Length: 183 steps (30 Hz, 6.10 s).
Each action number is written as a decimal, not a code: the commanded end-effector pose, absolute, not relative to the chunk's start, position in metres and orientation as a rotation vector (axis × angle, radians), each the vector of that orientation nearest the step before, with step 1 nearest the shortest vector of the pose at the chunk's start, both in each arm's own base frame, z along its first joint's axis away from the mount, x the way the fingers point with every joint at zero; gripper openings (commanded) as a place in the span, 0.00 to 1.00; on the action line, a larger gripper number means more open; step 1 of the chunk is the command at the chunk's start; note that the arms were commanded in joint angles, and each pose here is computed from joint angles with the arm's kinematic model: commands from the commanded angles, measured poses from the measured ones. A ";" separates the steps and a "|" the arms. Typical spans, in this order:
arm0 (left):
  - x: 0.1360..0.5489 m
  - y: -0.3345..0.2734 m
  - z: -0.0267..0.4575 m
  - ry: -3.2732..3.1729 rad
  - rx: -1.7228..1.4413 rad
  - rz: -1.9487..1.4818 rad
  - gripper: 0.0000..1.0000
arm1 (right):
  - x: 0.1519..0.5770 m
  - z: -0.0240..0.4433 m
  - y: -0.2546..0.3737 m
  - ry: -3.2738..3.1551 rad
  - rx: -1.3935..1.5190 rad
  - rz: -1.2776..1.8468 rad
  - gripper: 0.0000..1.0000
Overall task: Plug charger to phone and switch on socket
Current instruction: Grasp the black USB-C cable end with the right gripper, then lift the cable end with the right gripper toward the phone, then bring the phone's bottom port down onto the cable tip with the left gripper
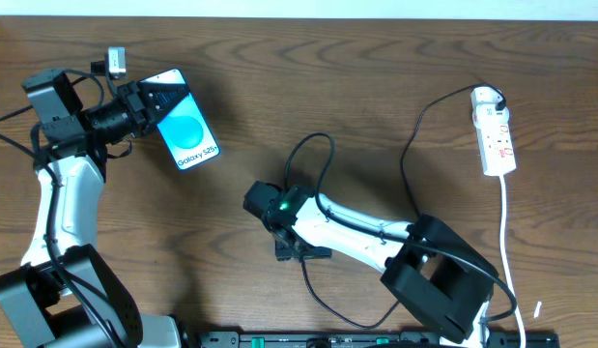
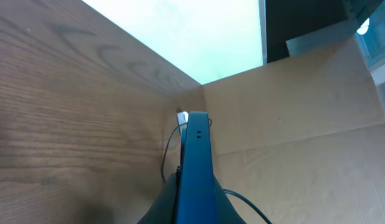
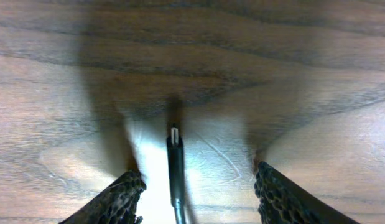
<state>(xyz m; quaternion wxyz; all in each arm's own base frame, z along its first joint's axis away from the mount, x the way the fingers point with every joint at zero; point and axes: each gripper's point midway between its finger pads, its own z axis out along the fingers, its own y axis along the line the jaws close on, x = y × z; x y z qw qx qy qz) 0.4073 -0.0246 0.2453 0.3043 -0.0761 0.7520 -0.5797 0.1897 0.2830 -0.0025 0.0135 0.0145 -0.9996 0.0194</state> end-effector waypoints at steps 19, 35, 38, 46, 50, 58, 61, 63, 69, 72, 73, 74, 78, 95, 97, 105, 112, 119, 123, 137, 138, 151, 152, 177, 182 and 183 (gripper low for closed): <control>0.403 -0.027 0.257 1.971 -0.144 -1.526 0.07 | 0.184 -0.008 0.285 -3.087 0.071 0.076 0.18; 0.403 -0.027 0.257 1.971 -0.145 -1.526 0.08 | 0.193 -0.001 0.290 -3.074 0.127 0.011 0.01; 0.403 -0.027 0.257 1.971 -0.145 -1.525 0.08 | 0.199 0.005 0.294 -3.054 0.138 -0.057 0.01; 0.403 -0.027 0.257 1.971 -0.144 -1.526 0.07 | 0.224 0.026 0.299 -3.002 0.150 -0.334 0.01; 0.403 -0.027 0.257 1.971 -0.144 -1.525 0.08 | 0.245 0.042 0.287 -3.033 0.115 -0.399 0.01; 0.403 -0.027 0.257 1.971 -0.144 -1.525 0.07 | 0.284 0.103 0.293 -3.066 0.198 -0.837 0.01; 0.403 -0.027 0.257 1.971 -0.144 -1.526 0.07 | 0.293 0.130 0.304 -3.037 0.286 -1.067 0.01; 0.403 -0.027 0.257 1.971 -0.144 -1.526 0.07 | 0.295 0.146 0.315 -2.985 0.435 -1.232 0.01; 0.403 -0.027 0.257 1.971 -0.144 -1.526 0.07 | 0.288 0.175 0.329 -2.801 0.692 -1.536 0.01; 0.403 -0.027 0.257 1.971 -0.144 -1.526 0.07 | 0.287 0.178 0.329 -2.771 0.707 -1.570 0.01; 0.403 -0.027 0.257 1.971 -0.144 -1.526 0.07 | 0.286 0.180 0.330 -2.756 0.738 -1.591 0.01; 0.403 -0.027 0.257 1.971 -0.144 -1.526 0.07 | 0.284 0.183 0.331 -2.731 0.788 -1.620 0.01; 0.403 -0.027 0.257 1.971 -0.144 -1.526 0.08 | 0.280 0.188 0.333 -2.690 0.895 -1.673 0.01; 0.403 -0.027 0.257 1.971 -0.144 -1.526 0.07 | 0.294 0.177 0.319 -2.736 0.973 -1.693 0.01; 0.403 -0.027 0.257 1.971 -0.144 -1.526 0.08 | 0.295 0.174 0.317 -2.741 0.984 -1.696 0.01; 0.403 -0.027 0.257 1.971 -0.144 -1.526 0.07 | 0.282 0.161 0.315 -2.633 0.994 -1.810 0.01; 0.403 -0.027 0.257 1.971 -0.144 -1.526 0.07 | 0.265 0.148 0.315 -2.554 1.025 -1.854 0.01; 0.403 -0.027 0.257 1.971 -0.144 -1.526 0.07 | 0.239 0.156 0.315 -2.285 1.157 -2.103 0.01; 0.403 -0.027 0.257 1.971 -0.145 -1.527 0.07 | 0.228 0.170 0.313 -2.136 1.221 -2.208 0.01; 0.416 -0.044 0.287 1.906 -0.111 -1.557 0.08 | 0.259 0.204 0.328 -2.200 1.073 -2.266 0.01; 0.419 -0.045 0.291 1.895 -0.117 -1.554 0.07 | 0.261 0.207 0.329 -2.206 1.057 -2.270 0.01; 0.438 -0.073 0.333 1.760 -0.171 -1.587 0.08 | 0.275 0.233 0.336 -2.238 0.997 -2.359 0.01; 0.437 -0.076 0.339 1.740 -0.141 -1.586 0.08 | 0.276 0.235 0.336 -2.238 0.995 -2.367 0.01; 0.408 -0.132 0.347 1.797 0.026 -1.767 0.07 | 0.274 0.261 0.335 -2.176 1.098 -2.471 0.01; 0.407 -0.132 0.347 1.800 0.042 -1.767 0.08 | 0.274 0.261 0.335 -2.174 1.103 -2.473 0.01; 0.407 -0.132 0.347 1.800 0.042 -1.766 0.07 | 0.274 0.262 0.335 -2.173 1.107 -2.475 0.01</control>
